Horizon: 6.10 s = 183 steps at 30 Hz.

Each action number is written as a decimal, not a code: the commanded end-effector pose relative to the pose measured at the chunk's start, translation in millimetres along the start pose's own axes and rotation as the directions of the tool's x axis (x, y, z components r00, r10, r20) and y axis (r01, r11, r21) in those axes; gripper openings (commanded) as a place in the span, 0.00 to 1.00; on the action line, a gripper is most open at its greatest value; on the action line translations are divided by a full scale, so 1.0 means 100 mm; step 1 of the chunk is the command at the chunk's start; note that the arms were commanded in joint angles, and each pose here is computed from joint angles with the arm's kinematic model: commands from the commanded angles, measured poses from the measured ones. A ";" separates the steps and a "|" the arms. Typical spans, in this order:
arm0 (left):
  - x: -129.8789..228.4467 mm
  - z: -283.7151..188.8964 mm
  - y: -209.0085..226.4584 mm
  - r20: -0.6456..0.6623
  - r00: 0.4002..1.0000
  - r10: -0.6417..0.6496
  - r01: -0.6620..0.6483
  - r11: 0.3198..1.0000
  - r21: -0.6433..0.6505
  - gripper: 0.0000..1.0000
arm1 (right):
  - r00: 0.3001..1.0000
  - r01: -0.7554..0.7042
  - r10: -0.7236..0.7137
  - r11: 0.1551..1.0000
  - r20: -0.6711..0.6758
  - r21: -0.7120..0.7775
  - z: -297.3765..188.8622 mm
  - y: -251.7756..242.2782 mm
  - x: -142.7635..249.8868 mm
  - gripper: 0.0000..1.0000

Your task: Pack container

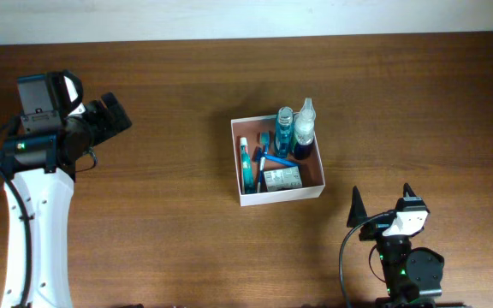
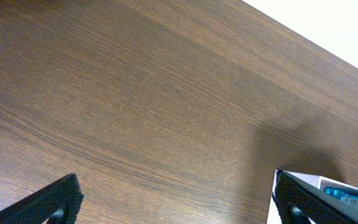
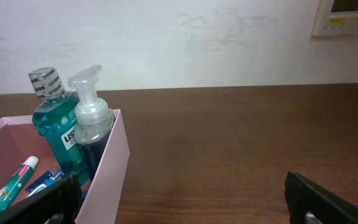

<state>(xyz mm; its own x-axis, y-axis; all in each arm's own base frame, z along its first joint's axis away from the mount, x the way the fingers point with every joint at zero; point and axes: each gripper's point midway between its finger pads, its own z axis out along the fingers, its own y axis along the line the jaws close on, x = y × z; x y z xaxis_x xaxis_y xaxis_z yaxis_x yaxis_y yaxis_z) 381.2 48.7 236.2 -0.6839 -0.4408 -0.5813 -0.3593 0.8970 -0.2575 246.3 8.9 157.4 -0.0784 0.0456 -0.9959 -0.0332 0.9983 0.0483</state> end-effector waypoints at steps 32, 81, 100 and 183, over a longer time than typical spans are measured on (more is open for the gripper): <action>-0.04 -0.07 -0.04 0.015 1.000 0.013 -0.014 1.000 0.015 0.99 | 1.000 0.008 -0.008 1.000 -0.001 -0.019 0.00 0.04 0.02 0.99; 1.44 -0.57 0.19 0.743 0.625 0.240 -0.432 0.899 0.073 0.99 | 1.000 0.008 -0.008 1.000 -0.001 -0.019 0.00 0.04 0.02 0.99; 1.56 -0.25 0.41 0.684 0.563 0.464 -0.512 0.845 -0.152 0.99 | 1.000 0.008 -0.008 1.000 -0.001 -0.019 0.00 0.04 0.02 0.99; 1.56 -0.25 0.40 0.684 0.563 0.464 -0.517 0.843 -0.146 0.99 | 1.000 0.008 -0.008 1.000 -0.001 -0.019 0.00 0.04 0.02 0.99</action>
<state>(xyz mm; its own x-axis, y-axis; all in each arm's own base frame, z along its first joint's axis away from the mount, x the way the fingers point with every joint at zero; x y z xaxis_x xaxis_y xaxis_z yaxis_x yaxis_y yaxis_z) 244.2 14.5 155.3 -0.1218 0.1733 -0.9773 -0.0417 0.9829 0.1795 246.1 9.6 157.9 -0.0763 0.0451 -0.9961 -0.0360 0.9982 0.0479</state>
